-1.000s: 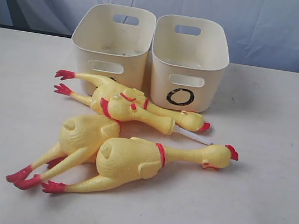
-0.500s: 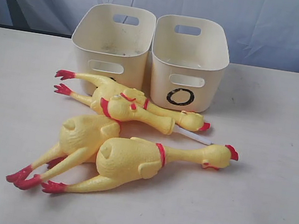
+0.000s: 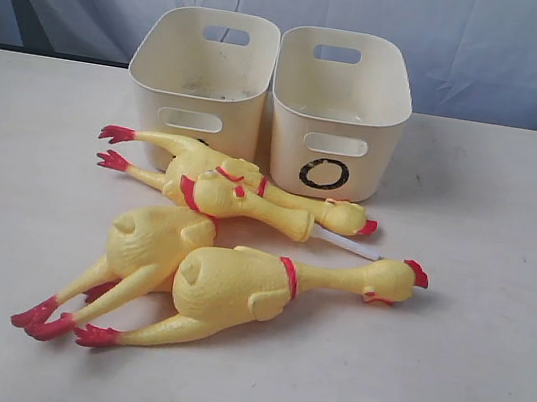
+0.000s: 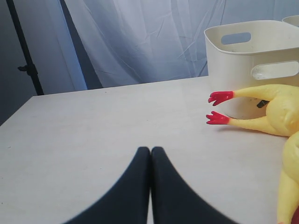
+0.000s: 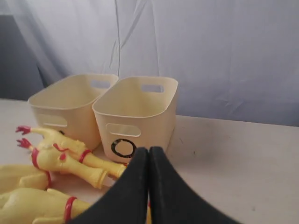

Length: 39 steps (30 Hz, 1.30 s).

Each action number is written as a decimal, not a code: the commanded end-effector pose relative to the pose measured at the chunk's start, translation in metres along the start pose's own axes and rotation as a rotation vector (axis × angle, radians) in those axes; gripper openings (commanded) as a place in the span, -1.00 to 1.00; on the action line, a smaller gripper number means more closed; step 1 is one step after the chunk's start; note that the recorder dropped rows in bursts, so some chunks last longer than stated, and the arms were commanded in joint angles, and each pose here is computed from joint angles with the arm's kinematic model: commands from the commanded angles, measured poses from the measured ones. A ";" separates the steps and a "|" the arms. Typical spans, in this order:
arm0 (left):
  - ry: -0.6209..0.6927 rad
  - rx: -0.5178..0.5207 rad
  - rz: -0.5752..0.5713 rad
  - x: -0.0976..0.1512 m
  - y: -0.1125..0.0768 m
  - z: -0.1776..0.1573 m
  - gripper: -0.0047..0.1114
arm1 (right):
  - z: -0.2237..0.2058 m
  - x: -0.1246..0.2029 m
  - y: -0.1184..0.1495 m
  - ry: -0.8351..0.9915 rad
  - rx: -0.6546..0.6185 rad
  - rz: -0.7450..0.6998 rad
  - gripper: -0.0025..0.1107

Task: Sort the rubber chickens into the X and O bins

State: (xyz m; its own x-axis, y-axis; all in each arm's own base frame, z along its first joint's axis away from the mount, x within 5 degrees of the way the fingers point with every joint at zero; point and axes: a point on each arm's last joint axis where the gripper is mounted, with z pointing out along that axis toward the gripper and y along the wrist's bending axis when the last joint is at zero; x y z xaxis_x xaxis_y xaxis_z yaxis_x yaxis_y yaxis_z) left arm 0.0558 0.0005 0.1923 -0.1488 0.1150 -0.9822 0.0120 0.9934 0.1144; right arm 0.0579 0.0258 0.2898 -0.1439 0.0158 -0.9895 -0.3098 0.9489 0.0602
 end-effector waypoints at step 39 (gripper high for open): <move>-0.005 -0.002 -0.002 0.000 0.000 0.000 -0.91 | 0.214 0.065 0.039 0.574 -0.501 -1.120 -0.94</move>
State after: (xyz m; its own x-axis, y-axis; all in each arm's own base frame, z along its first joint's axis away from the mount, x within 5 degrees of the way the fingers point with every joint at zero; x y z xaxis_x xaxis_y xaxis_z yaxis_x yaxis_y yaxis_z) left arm 0.0558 0.0005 0.1923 -0.1488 0.1155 -0.9821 0.0120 0.9933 0.1150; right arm 0.2322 0.1255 0.2076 0.0209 -0.9183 -0.3954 -0.8100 0.2162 -0.5451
